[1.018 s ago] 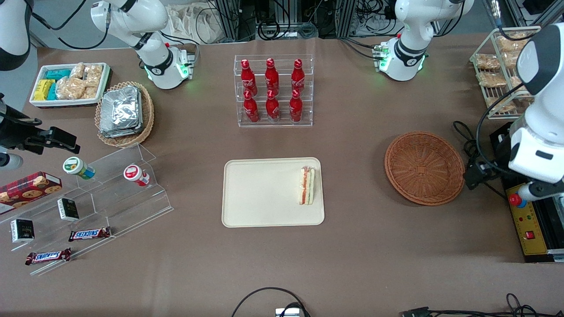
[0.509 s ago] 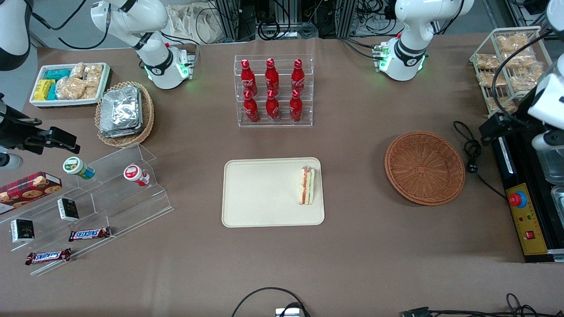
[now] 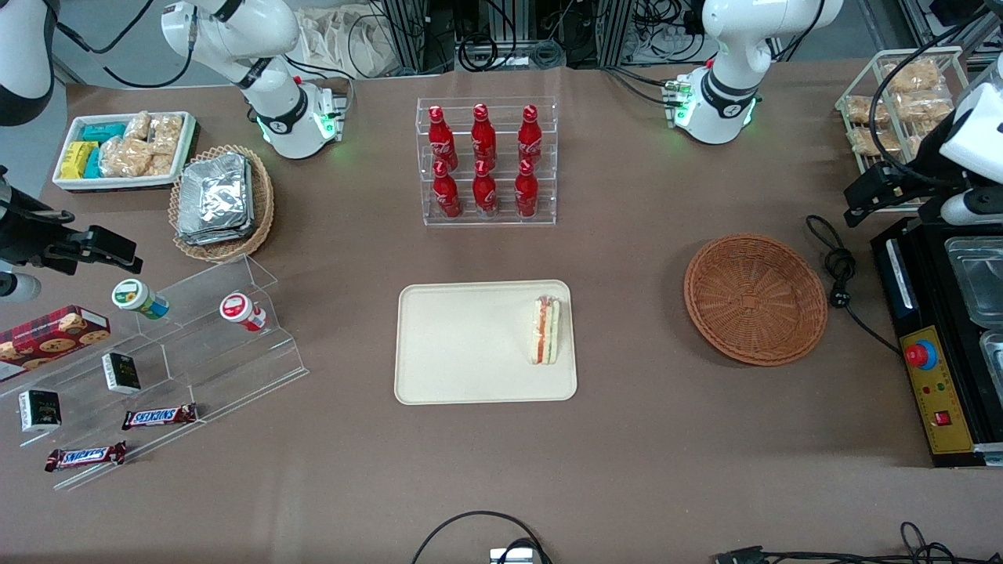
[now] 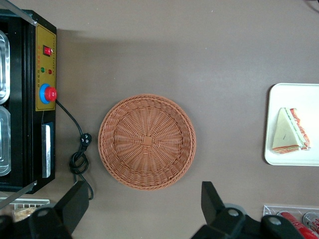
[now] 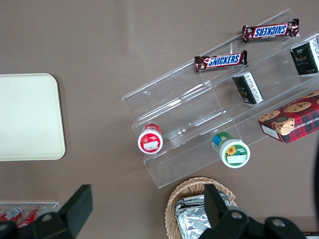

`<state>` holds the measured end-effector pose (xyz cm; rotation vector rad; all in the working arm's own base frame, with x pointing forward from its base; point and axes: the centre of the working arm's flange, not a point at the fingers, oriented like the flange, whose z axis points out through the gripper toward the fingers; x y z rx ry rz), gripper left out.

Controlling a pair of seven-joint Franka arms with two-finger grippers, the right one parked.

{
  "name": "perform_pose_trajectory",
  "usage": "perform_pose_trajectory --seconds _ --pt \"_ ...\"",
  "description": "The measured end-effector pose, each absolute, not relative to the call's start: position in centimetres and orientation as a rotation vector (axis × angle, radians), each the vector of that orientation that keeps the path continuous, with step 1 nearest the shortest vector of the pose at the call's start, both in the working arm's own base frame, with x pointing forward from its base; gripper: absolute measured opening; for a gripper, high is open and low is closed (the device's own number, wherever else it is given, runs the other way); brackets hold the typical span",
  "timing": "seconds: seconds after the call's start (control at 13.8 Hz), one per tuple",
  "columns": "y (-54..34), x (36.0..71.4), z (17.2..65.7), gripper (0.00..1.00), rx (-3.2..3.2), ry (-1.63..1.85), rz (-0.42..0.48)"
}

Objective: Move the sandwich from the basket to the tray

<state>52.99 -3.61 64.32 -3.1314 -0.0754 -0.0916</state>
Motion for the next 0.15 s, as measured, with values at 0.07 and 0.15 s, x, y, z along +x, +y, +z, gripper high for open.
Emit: perform_pose_trajectory --seconds 0.07,0.15 --pt "-3.61 52.99 64.14 1.0 -3.135 -0.077 -0.085" --pt "-3.63 52.96 64.07 1.0 -3.139 -0.077 -0.08"
